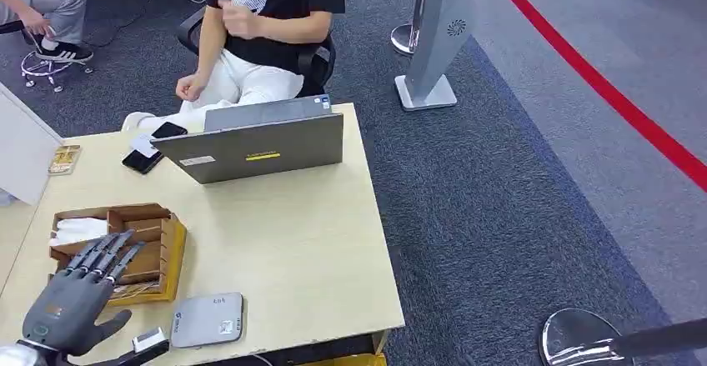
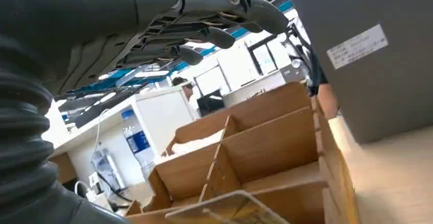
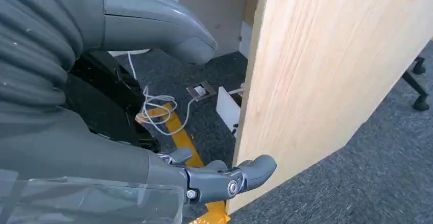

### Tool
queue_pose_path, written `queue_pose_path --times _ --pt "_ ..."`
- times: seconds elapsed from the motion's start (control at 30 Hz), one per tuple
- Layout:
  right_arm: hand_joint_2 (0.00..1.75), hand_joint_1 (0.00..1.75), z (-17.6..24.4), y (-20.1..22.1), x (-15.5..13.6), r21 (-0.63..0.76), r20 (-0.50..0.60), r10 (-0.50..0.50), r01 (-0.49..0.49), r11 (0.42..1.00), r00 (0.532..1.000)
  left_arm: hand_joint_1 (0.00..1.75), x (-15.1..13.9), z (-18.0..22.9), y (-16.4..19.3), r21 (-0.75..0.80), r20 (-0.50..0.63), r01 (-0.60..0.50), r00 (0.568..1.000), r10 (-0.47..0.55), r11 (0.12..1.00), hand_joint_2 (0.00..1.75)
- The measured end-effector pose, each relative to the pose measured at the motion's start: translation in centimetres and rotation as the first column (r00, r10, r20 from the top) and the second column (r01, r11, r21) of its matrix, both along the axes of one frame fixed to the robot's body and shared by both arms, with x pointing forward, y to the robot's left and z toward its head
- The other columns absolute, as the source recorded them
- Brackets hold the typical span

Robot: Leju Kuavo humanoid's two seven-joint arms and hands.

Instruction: Pass the card to the sensor for recognition and then transmit it.

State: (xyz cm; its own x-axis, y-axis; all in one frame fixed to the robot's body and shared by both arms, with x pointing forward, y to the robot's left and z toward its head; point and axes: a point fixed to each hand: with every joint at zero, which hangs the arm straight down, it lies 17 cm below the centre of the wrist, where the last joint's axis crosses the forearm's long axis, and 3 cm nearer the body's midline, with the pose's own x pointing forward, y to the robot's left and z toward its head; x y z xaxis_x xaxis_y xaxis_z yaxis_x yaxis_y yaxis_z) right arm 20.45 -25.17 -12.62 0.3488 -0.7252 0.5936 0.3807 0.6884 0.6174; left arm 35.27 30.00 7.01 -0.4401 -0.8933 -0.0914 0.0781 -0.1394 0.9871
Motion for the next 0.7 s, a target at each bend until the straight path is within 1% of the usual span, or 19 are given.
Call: queue_pose_path --times 0.23,0.43,0.7 --pt "1.75 0.00 0.0 0.0 0.0 0.000 -0.001 -0.001 0.001 1.000 1.000 0.00 0.3 -2.0 2.5 0.024 -0.040 -0.067 0.997 0.068 0.997 1.75" --pt "1.75 0.00 0.0 0.0 0.0 -0.001 -0.001 0.000 0.000 1.000 1.000 0.00 0.3 -3.3 3.5 0.026 -0.066 -0.105 0.992 0.106 0.994 1.75" --pt "1.75 0.00 0.0 -0.1 0.1 0.000 -0.001 -0.006 0.006 1.000 1.000 0.00 1.0 -3.5 4.4 0.029 -0.051 -0.142 0.988 0.143 0.989 1.75"
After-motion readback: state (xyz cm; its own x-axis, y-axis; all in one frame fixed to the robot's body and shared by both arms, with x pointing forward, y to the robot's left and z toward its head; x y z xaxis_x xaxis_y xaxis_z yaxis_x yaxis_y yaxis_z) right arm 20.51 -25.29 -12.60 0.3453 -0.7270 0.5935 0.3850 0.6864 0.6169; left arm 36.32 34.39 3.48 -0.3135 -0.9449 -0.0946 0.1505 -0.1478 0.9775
